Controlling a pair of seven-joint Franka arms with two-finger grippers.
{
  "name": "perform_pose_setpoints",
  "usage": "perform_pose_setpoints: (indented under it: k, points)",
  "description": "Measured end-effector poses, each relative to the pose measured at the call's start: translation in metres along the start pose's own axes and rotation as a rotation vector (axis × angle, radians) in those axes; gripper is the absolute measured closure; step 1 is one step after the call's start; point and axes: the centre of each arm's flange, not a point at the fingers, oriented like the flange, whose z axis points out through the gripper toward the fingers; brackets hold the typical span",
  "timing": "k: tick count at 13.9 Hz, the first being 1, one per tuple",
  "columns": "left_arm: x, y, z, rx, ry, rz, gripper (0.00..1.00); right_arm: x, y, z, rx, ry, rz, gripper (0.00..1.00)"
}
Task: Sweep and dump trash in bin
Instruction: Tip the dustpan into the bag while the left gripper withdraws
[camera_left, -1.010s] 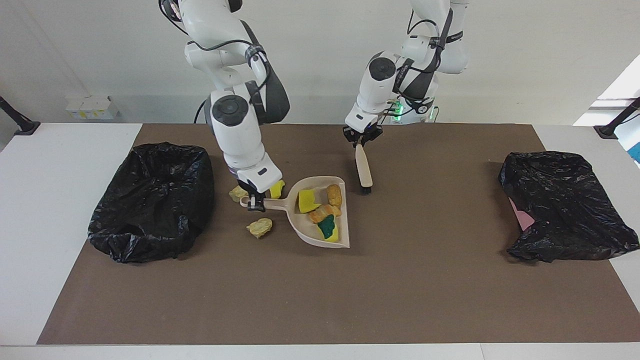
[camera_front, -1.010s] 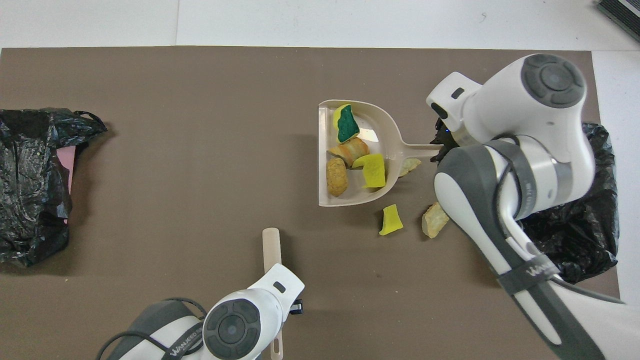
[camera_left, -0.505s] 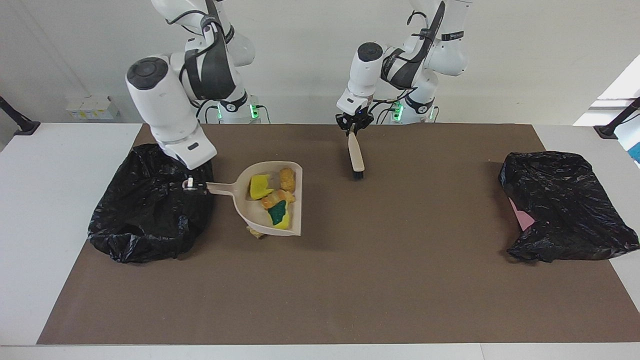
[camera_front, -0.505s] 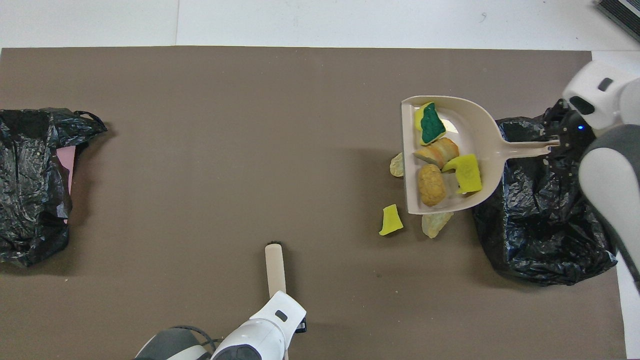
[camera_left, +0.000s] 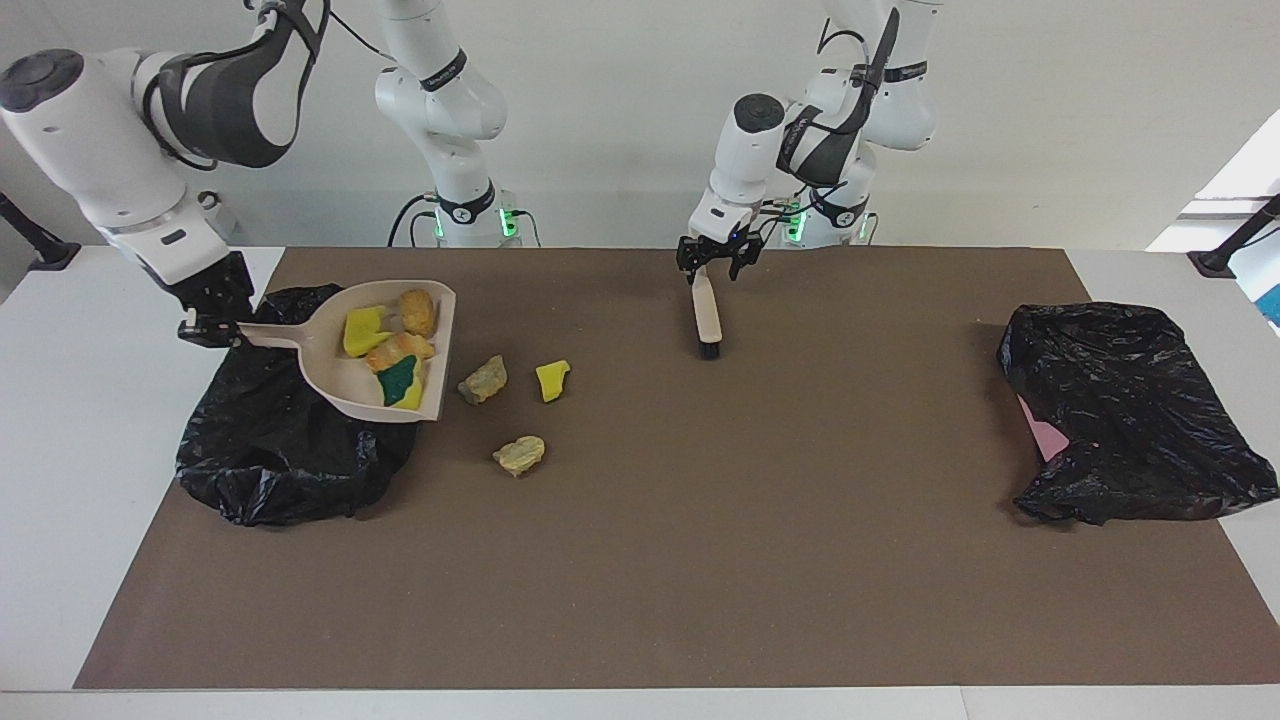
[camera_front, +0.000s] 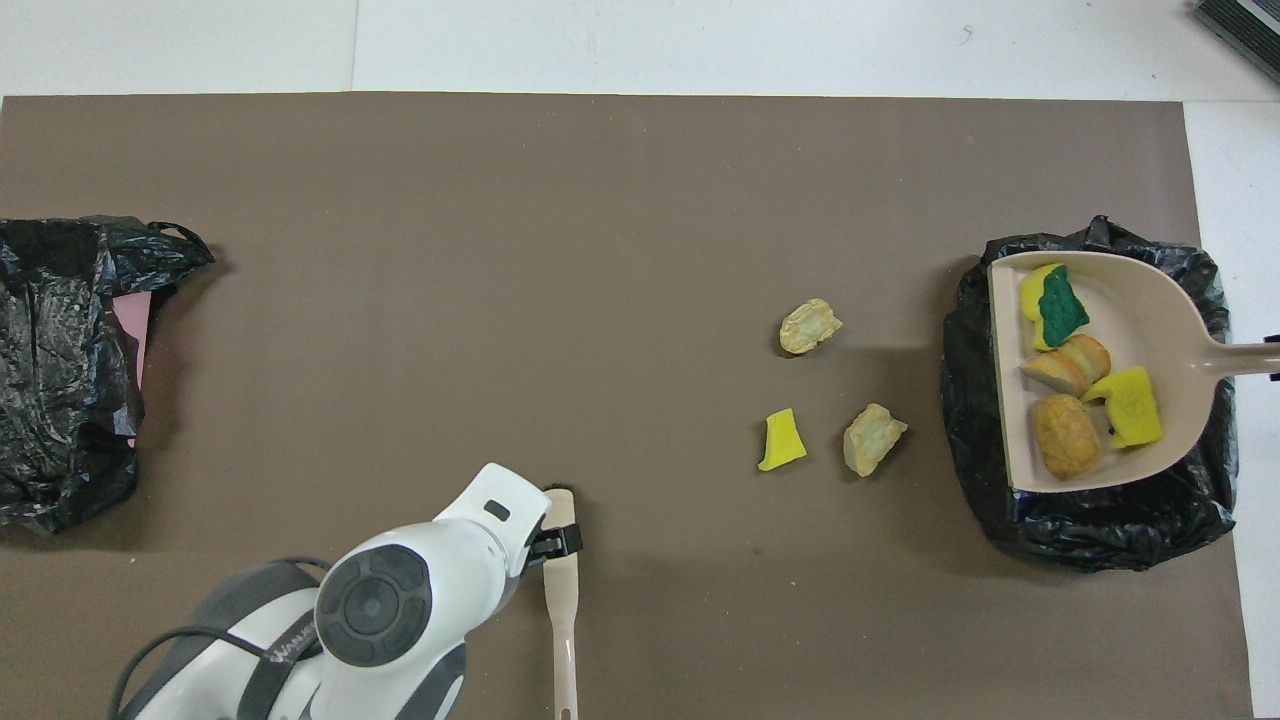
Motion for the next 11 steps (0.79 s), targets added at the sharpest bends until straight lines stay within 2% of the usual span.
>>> perform_pose_setpoints:
  k: [2, 4, 8, 11]
  points:
    - [0.036, -0.007, -0.009, 0.009, 0.028, -0.004, 0.00, -0.012, -0.013, 0.003, 0.001, -0.103, -0.017, 0.68]
    - [0.067, -0.014, -0.014, 0.015, 0.029, 0.011, 0.00, -0.008, -0.016, 0.007, 0.005, -0.206, -0.050, 0.68]
    - [0.135, -0.044, -0.054, 0.009, 0.026, 0.057, 0.00, 0.032, -0.013, 0.018, 0.008, -0.410, -0.075, 0.68]
    - [0.169, -0.074, -0.095, 0.000, 0.045, 0.077, 0.00, 0.055, -0.010, 0.015, 0.002, -0.538, -0.061, 0.68]
